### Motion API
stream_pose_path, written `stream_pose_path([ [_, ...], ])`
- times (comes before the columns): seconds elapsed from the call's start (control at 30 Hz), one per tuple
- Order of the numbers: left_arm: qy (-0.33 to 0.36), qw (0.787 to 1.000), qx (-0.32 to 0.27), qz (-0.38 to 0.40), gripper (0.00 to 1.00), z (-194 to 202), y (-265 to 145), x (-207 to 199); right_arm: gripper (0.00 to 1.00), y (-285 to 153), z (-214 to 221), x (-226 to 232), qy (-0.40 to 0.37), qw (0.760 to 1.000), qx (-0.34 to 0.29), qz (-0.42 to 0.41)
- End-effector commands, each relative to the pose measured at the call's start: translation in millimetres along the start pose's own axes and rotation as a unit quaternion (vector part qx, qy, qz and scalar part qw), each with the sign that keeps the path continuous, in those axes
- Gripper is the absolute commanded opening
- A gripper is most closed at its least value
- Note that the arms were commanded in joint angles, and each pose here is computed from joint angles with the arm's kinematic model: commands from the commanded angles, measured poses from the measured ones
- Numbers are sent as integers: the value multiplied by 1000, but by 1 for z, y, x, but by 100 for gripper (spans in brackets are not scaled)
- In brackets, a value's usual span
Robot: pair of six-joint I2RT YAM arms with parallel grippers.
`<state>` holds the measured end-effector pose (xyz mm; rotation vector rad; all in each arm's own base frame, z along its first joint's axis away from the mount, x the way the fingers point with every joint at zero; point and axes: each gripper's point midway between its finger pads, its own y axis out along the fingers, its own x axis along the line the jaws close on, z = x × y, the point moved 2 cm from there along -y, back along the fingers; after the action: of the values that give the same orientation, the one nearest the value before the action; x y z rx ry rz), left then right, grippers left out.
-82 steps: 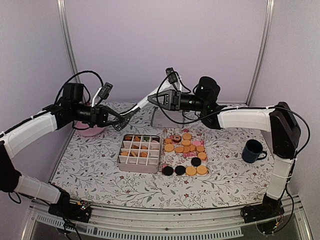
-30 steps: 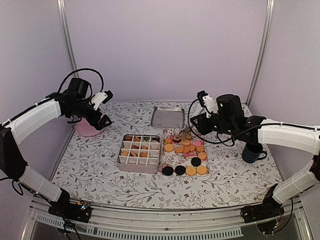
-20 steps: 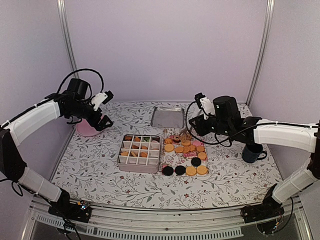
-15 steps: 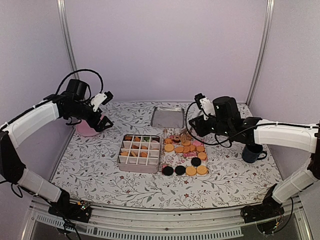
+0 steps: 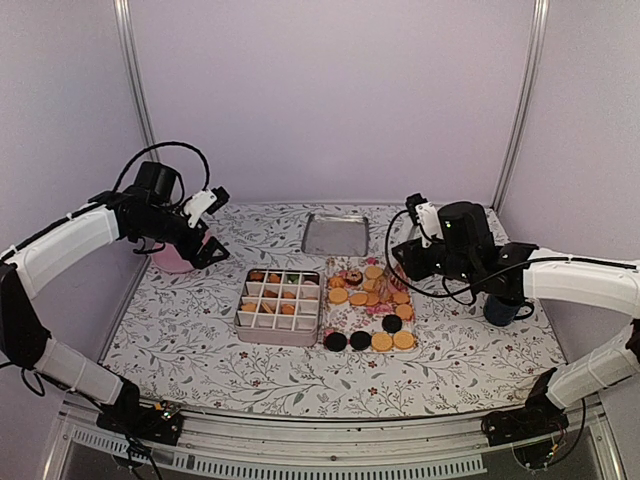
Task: Pack the cookies
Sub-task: Pick up the fake cookies from the plate.
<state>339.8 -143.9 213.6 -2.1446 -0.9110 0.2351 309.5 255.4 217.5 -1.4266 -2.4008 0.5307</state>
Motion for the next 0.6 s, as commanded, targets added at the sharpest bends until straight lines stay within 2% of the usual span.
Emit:
stream_pose_path([
  [0.0,11,1000,-10,6,99,-3,-7,-9,43,-6,-2,-2,26,1000,-12,4],
  [0.33,23,1000,-8,0,99,-6,-7,-12,43,6,-1,3,33,999,-18,-6],
  [0.57,24,1000,-9,-2,99,-4,-5,-13,40,12,-20,-1,24,998,-56,17],
])
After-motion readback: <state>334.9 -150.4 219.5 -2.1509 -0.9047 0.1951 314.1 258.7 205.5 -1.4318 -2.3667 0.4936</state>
